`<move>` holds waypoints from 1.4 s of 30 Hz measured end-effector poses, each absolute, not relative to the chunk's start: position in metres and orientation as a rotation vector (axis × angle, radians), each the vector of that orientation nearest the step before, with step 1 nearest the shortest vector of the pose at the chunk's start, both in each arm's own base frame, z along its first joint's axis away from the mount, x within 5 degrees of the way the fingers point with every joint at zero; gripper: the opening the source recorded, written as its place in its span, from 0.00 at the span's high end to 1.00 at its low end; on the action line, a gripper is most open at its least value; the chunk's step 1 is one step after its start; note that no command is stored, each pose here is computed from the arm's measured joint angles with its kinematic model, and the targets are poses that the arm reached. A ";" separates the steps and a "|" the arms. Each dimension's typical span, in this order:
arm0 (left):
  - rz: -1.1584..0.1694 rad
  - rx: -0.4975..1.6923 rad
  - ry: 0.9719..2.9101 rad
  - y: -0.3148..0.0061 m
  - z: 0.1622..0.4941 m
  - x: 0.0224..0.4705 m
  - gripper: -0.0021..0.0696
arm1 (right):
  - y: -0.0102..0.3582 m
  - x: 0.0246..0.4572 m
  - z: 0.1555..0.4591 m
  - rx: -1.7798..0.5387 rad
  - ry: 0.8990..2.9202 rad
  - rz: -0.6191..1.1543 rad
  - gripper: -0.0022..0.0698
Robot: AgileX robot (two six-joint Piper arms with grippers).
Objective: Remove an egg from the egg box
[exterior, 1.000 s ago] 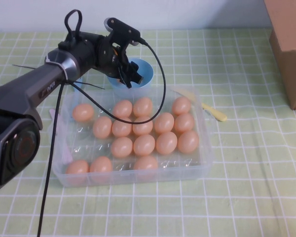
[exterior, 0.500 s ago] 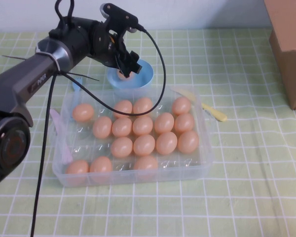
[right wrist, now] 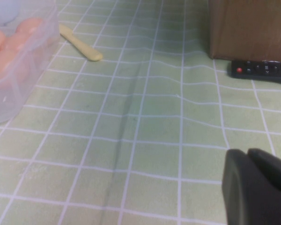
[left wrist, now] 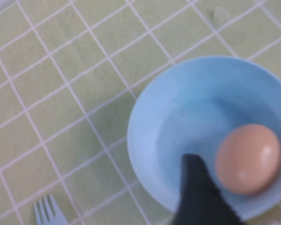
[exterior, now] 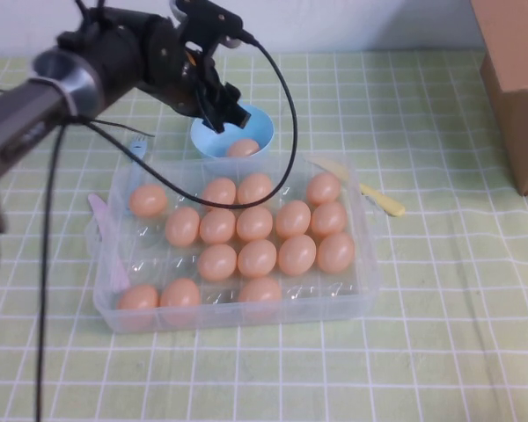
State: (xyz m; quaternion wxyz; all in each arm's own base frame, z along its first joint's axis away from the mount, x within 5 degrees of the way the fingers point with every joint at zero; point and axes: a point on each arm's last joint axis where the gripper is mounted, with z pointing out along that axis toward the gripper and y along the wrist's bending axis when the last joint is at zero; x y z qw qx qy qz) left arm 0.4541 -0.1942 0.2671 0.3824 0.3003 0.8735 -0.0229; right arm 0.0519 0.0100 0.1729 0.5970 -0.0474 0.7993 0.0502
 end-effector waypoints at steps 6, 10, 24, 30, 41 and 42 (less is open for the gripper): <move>-0.126 0.665 2.106 -0.169 0.299 0.389 0.89 | 0.010 0.052 0.173 -0.110 1.855 0.117 1.00; -0.144 0.605 1.967 -0.141 0.317 0.326 0.96 | 0.010 0.052 0.173 -0.110 1.855 0.117 1.00; -0.234 0.434 1.695 -0.068 0.328 0.156 0.97 | 0.010 0.052 0.173 -0.110 1.855 0.117 1.00; -0.218 0.446 1.655 -0.054 0.320 0.124 0.97 | 0.010 0.052 0.173 -0.110 1.855 0.117 1.00; -0.180 0.481 1.620 -0.050 0.287 0.115 0.98 | 0.010 0.052 0.173 -0.110 1.855 0.117 1.00; -0.183 0.475 1.595 -0.050 0.280 0.115 0.98 | 0.010 0.052 0.173 -0.110 1.855 0.117 1.00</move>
